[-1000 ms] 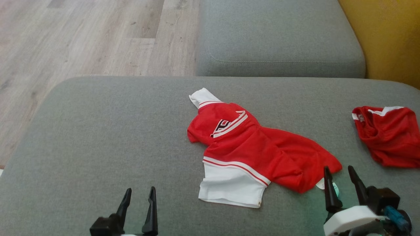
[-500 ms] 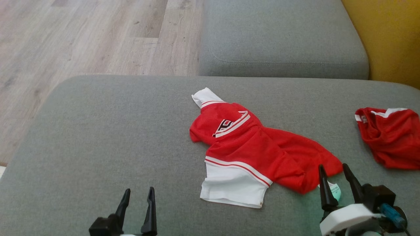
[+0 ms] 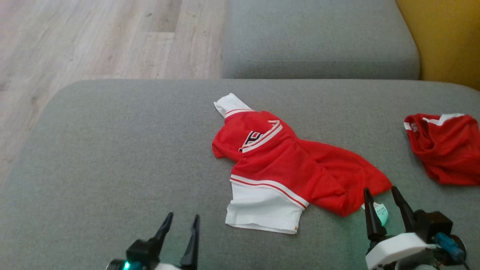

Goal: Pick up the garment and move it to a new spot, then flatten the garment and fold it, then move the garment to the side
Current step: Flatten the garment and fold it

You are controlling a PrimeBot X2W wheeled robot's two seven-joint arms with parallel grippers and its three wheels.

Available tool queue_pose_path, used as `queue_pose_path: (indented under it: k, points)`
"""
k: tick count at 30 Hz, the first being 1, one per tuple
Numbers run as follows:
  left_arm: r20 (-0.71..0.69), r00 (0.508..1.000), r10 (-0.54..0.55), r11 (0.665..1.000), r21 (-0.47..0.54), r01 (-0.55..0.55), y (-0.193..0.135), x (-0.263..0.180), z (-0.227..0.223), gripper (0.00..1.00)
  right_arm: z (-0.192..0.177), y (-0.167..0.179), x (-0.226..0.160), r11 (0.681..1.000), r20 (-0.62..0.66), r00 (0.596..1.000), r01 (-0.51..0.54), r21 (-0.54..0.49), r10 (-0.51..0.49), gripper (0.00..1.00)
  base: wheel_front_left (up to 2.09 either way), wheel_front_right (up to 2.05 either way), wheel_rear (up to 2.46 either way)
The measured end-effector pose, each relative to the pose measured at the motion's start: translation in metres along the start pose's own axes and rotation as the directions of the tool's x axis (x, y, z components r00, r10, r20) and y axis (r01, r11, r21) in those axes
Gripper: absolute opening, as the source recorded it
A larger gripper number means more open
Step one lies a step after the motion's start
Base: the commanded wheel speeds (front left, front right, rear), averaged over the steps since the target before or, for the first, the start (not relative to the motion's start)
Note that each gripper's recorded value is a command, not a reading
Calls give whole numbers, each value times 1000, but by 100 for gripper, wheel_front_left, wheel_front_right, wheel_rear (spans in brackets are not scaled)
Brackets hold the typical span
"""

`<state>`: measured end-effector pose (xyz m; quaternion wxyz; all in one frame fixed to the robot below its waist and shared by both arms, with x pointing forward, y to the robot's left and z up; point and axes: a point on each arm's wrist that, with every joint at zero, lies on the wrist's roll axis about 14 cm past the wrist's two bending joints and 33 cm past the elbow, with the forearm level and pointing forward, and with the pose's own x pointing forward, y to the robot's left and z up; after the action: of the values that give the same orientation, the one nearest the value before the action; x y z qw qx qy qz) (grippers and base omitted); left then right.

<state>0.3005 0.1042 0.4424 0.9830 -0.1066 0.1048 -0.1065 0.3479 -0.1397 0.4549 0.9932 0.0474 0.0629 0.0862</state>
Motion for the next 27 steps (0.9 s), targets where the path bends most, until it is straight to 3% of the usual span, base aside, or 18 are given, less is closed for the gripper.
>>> queue_pose_path:
  k: [11, 25, 26, 27]
  points:
    - [-226, 956, -187, 979, 38, 200, -54, 37, -47, 100, 0, -16, -1, 999, -16, 999, 50, -13, -50, 100, 0, 0, 0]
    - [-358, 917, -175, 979, 33, 200, -59, 74, -84, 100, -12, -56, -22, 983, -61, 981, 185, -7, -185, 100, 0, 0, 0]
    - [-366, 914, -177, 978, 35, 204, -60, 74, -86, 83, -13, -57, -23, 982, -64, 980, 190, -7, -190, 100, 0, 0, 0]
    - [-371, 911, -181, 977, 37, 209, -61, 76, -87, 60, -14, -58, -24, 981, -66, 979, 193, -7, -193, 100, 0, 0, 0]
